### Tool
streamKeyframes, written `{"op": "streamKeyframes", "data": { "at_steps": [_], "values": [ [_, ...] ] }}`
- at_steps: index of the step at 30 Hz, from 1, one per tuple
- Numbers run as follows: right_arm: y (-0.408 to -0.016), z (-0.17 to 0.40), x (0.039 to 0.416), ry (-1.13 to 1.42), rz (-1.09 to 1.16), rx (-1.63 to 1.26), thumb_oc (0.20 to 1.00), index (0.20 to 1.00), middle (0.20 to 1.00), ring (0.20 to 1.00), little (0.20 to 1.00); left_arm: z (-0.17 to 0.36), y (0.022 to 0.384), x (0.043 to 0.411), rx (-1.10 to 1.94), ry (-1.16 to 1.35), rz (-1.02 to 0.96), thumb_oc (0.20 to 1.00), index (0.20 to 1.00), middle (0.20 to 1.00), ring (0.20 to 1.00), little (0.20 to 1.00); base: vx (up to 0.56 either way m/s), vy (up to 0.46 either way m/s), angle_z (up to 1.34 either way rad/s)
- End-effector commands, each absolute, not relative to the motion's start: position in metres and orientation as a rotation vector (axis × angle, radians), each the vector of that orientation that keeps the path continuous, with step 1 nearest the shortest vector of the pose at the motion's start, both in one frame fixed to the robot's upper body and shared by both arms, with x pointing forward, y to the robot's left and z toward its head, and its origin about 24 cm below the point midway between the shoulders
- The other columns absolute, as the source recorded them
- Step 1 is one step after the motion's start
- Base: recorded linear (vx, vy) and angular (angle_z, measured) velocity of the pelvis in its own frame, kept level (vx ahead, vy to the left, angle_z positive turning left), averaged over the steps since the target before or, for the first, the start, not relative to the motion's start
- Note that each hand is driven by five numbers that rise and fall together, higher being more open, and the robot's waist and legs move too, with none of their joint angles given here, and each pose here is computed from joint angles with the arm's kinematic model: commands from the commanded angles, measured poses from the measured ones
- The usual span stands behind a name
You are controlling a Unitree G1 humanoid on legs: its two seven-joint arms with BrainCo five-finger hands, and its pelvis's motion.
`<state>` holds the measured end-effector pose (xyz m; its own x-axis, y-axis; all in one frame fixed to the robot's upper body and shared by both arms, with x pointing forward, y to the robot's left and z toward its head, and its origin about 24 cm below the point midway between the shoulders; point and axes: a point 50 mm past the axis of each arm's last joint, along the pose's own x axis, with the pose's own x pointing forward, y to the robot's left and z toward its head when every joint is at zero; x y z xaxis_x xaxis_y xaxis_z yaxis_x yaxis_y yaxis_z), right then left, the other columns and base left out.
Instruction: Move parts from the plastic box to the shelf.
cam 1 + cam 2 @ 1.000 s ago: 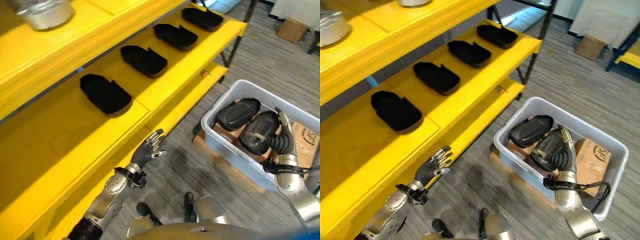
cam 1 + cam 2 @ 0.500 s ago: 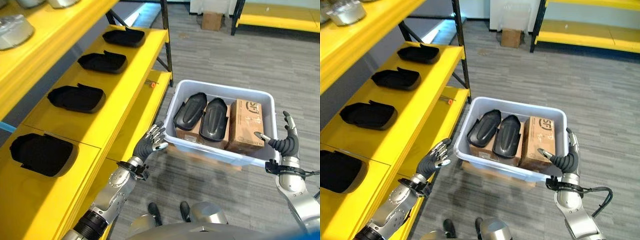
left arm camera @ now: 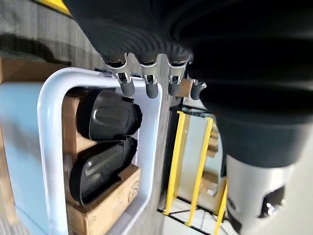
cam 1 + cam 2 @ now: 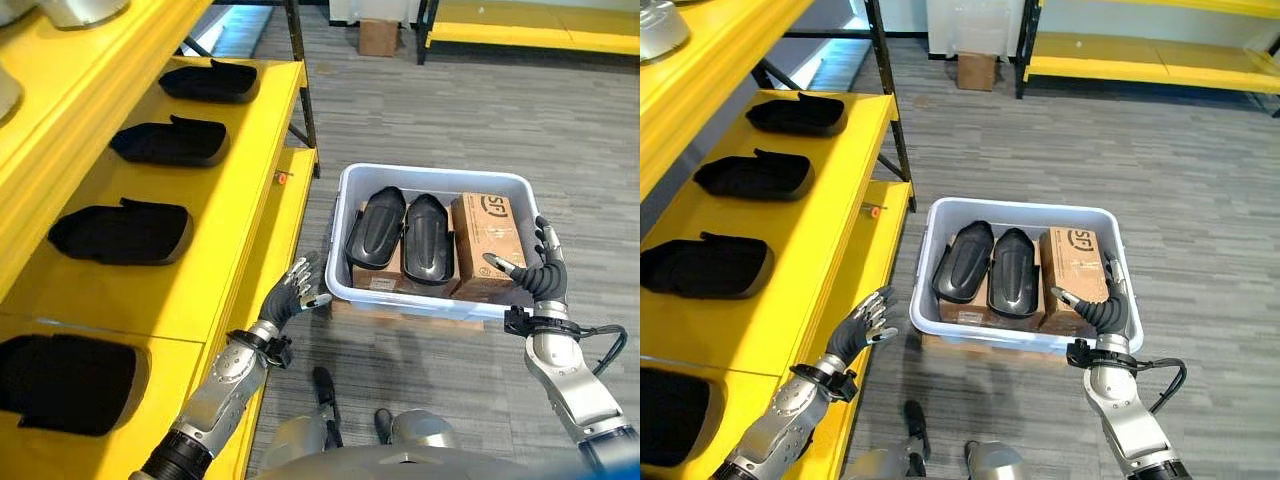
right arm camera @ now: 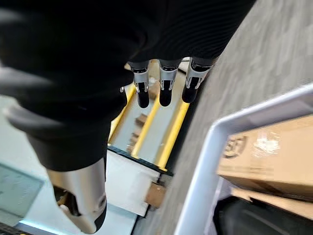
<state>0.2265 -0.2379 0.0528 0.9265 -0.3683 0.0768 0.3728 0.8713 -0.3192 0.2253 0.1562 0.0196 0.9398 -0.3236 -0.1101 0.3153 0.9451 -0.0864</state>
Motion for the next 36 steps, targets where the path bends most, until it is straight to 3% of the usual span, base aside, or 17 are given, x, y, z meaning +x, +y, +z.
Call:
{"op": "streamKeyframes", "data": {
  "at_steps": [1, 14, 36],
  "values": [
    [-0.234, 0.074, 0.231, -0.123, -0.376, -0.297, 1.0, 1.0, 1.0, 1.0, 1.0, 0.019, 0.154, 0.224, 0.014, 0.1, -0.347, 1.0, 1.0, 1.0, 1.0, 1.0, 0.02, 0.06, -0.02],
    [-0.21, 0.069, 0.252, -0.1, -0.319, -0.246, 1.0, 1.0, 1.0, 1.0, 1.0, 0.013, 0.159, 0.227, 0.035, 0.156, -0.283, 1.0, 1.0, 1.0, 1.0, 1.0, 0.0, 0.04, -0.45],
    [-0.213, 0.077, 0.251, -0.134, -0.31, -0.296, 1.0, 1.0, 1.0, 1.0, 1.0, 0.016, 0.164, 0.218, -0.018, 0.145, -0.305, 1.0, 1.0, 1.0, 1.0, 1.0, 0.06, -0.258, 0.07]
  ]
}}
